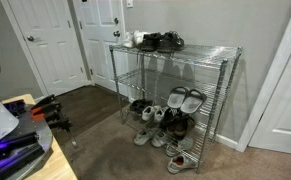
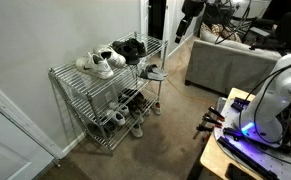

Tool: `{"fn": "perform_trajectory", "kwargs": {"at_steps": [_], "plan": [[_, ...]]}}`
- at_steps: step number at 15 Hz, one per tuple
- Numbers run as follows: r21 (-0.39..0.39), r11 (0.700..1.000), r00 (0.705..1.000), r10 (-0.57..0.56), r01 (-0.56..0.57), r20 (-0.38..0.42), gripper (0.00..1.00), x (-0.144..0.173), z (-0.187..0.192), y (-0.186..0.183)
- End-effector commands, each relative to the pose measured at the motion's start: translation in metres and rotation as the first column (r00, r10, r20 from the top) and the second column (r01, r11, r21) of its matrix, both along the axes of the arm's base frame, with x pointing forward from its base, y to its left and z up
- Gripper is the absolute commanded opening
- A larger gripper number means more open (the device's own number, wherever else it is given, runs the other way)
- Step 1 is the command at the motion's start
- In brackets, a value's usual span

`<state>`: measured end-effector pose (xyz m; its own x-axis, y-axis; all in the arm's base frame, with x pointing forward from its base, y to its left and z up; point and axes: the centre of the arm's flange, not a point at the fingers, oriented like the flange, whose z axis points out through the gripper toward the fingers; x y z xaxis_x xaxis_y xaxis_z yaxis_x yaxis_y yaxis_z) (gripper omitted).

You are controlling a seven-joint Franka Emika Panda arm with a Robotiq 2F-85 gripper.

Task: Move the white shoes on the top rack to the right

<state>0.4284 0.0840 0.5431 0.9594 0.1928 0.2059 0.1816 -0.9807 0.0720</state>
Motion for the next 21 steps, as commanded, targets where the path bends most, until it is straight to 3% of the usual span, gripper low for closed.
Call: {"fn": "perform_trajectory", "kwargs": {"at_steps": [1,12,18,21], "plan": [[0.000,1.000,1.000,0.000,0.000,0.000,1.00,0.000,0.000,0.000],[-0.005,1.000,1.000,0.010,-0.010,0.011,1.00,0.003,0.001,0.001],[0.021,0.997,0.988,0.067,-0.071,0.137,1.00,0.079,-0.017,0.082],[0.009,0.998,0.986,0.059,-0.061,0.155,1.00,0.115,-0.046,0.109]]}}
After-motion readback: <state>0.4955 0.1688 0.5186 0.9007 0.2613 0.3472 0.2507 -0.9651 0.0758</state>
